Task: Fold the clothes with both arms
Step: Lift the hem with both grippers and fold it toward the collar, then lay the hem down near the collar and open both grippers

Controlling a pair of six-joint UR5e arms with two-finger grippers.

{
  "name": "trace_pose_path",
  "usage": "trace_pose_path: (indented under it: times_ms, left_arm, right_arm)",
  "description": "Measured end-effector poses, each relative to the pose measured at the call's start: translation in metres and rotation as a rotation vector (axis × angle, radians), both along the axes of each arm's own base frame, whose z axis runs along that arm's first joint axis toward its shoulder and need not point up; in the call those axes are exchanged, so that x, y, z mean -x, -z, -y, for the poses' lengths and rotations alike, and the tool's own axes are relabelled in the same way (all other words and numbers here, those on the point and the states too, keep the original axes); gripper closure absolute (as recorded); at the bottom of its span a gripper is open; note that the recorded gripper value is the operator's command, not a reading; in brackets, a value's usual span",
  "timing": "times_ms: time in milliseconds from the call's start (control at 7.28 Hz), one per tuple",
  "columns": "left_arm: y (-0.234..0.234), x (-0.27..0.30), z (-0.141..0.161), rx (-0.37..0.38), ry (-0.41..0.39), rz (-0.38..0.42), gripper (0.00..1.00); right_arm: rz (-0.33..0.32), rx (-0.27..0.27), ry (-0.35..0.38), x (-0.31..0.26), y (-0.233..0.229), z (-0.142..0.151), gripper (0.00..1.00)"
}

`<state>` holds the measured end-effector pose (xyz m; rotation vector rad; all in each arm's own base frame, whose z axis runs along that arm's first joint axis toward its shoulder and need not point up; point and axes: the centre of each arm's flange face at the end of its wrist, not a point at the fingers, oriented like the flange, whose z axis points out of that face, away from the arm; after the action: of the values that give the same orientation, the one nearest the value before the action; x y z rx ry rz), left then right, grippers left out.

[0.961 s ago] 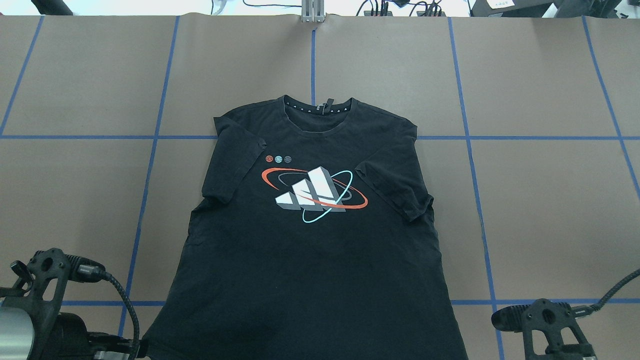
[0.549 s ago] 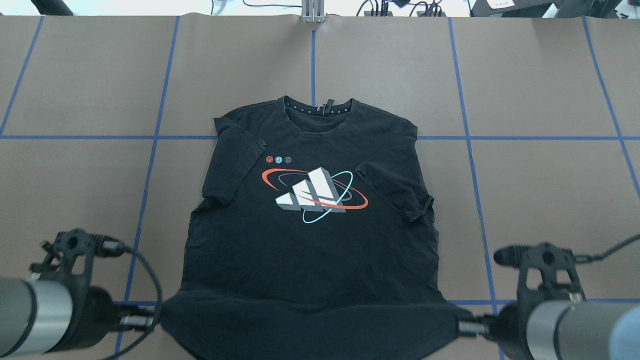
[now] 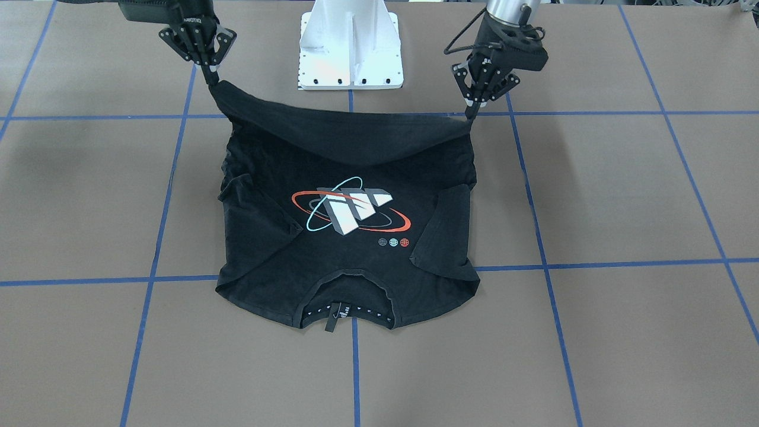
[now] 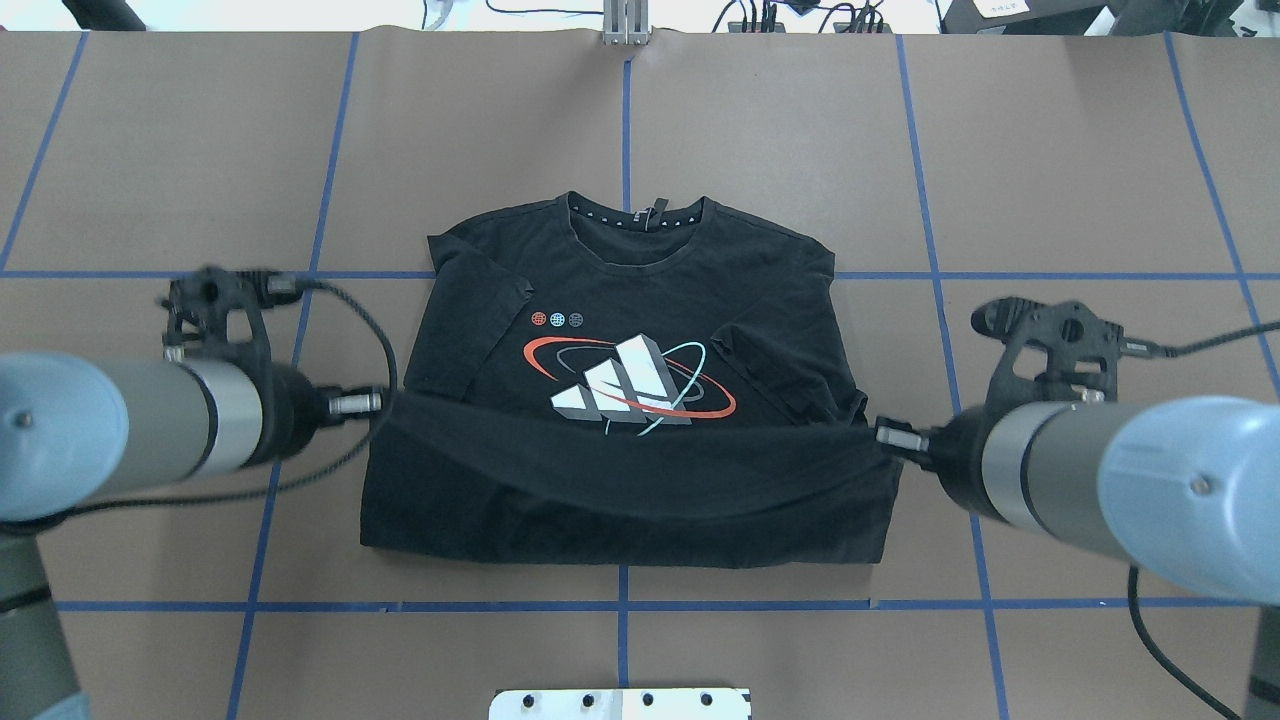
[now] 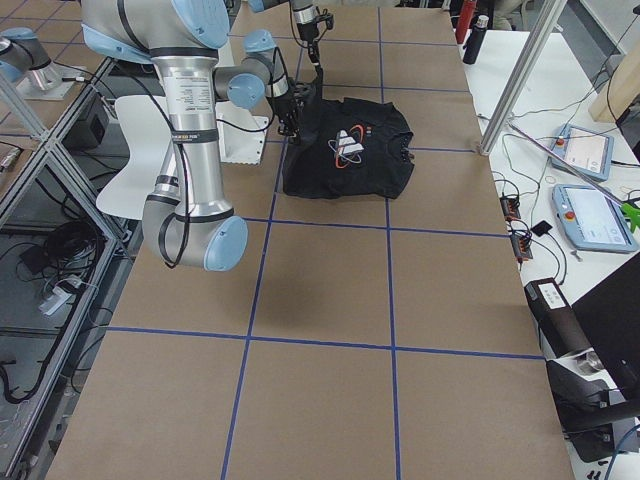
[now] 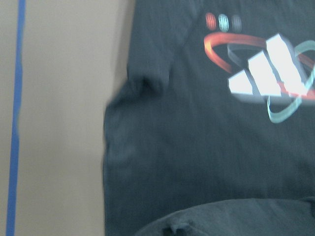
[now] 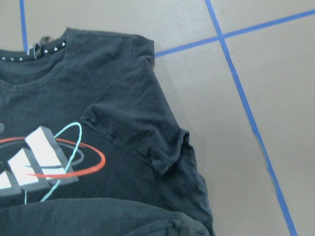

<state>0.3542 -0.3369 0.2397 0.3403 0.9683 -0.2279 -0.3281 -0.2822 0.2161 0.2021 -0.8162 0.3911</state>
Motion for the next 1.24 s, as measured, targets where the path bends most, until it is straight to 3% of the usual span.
trace_pose_path:
  times_ms: [412, 824, 1236]
  left_arm:
    - [0.028, 0.018, 0.083, -0.032, 0.160, -0.018, 1.00]
    - [0.009, 0.000, 0.144, -0.077, 0.214, 0.055, 1.00]
    - [-0.027, -0.054, 0.203, -0.086, 0.235, 0.132, 1.00]
  right_arm:
    - [-0.033, -0.027, -0.126, 0.005, 0.010, 0.077, 1.00]
    - [-0.099, -0.065, -0.152, 0.020, -0.005, 0.140, 1.00]
    - [-0.157, -0.063, -0.163, 0.056, -0.028, 0.200, 1.00]
